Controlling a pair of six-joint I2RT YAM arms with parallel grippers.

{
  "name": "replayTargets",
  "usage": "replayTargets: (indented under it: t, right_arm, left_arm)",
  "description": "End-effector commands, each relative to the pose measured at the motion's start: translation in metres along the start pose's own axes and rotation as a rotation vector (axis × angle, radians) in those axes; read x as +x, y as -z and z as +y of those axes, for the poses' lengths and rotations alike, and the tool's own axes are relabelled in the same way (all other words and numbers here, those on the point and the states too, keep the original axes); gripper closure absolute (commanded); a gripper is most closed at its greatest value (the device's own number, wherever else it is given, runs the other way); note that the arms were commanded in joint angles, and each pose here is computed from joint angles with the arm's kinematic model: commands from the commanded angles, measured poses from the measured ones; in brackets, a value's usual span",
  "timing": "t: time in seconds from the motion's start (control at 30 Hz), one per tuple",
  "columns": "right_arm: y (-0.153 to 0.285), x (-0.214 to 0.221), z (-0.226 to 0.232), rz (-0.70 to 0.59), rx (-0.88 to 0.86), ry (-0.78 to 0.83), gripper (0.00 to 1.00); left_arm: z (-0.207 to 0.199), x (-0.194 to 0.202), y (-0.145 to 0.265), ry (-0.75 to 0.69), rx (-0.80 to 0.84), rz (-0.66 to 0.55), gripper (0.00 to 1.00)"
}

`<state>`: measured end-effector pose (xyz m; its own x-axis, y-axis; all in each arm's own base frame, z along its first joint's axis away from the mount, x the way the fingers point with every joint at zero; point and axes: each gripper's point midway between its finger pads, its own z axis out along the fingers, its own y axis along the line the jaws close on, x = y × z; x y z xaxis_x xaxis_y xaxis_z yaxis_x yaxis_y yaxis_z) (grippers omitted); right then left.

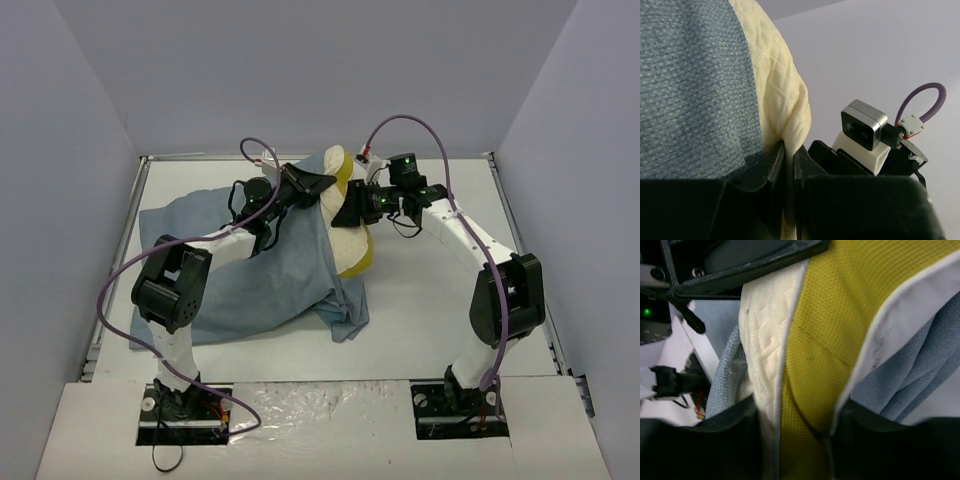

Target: Remove the pillowcase from the pillow

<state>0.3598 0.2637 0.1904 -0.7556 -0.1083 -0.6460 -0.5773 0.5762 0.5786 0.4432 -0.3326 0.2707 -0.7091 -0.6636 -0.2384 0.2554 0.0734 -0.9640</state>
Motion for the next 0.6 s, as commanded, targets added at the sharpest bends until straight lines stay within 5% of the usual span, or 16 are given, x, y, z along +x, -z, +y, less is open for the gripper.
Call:
replayTargets:
  t: [0.0, 0.07, 0.1, 0.13, 0.23, 0.37, 0.4, 0.47, 0.57]
  right_arm:
    - [0.004, -0.007, 0.005, -0.018, -0.073, -0.021, 0.66]
    - [0.011, -0.014, 0.003, -0.036, -0.084, -0.020, 0.94]
    - [0.020, -0.019, -0.005, -0.057, -0.071, -0.025, 0.98]
    - [0.028, -0.024, -0.006, -0.079, -0.064, -0.004, 1.00]
    - [0.056, -0.030, -0.015, -0.132, -0.056, 0.058, 1.00]
    - [0.083, -0.029, -0.012, -0.179, -0.051, 0.162, 1.00]
    - [0.097, -0.035, -0.013, -0.211, -0.041, 0.191, 1.00]
    - [0.110, -0.037, -0.018, -0.235, -0.028, 0.222, 1.00]
    - [0.133, -0.042, -0.030, -0.279, -0.004, 0.247, 1.00]
  left_arm:
    - [-0.093, 0.000, -0.005, -0.095, 0.260, 0.013, 0.98]
    - [-0.095, 0.001, -0.006, -0.105, 0.264, 0.027, 0.95]
    - [-0.094, -0.004, -0.005, -0.112, 0.257, 0.026, 0.86]
    - [-0.092, -0.005, -0.005, -0.134, 0.240, 0.043, 0.61]
    - [-0.097, -0.028, 0.006, -0.241, 0.167, 0.036, 0.31]
    - [-0.095, -0.066, 0.042, -0.462, -0.047, -0.010, 0.27]
    - [-0.060, -0.070, 0.061, -0.553, -0.228, 0.024, 0.26]
    - [-0.057, -0.082, 0.098, -0.660, -0.408, -0.020, 0.21]
    - [-0.016, -0.108, 0.162, -0.699, -0.728, -0.123, 0.17]
